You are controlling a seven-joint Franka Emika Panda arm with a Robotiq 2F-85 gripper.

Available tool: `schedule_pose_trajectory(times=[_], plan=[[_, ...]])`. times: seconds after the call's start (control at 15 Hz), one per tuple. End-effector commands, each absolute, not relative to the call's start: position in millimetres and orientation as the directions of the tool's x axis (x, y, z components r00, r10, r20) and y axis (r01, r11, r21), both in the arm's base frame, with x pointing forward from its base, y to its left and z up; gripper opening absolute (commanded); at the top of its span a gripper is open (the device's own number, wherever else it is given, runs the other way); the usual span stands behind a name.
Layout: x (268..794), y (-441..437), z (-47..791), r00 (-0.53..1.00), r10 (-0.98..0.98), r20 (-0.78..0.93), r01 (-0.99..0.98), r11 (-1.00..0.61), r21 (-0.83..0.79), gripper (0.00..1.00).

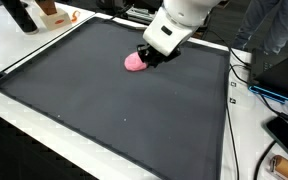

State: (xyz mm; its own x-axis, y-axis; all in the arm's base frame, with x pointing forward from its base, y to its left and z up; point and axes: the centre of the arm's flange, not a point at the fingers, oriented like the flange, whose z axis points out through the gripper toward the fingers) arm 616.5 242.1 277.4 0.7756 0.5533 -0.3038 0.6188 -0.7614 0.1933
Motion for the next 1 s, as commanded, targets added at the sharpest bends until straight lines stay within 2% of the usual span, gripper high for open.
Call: schedule_pose_trajectory(times=[0.0,0.93], plan=[[600.5,221.2,293.6,0.783,0.571,-0.245,0.612,-0.778,0.142,0.06],[553.6,164.8,360.2,0.848,0.53,-0.017,0.53,-0.846,0.063,0.06]])
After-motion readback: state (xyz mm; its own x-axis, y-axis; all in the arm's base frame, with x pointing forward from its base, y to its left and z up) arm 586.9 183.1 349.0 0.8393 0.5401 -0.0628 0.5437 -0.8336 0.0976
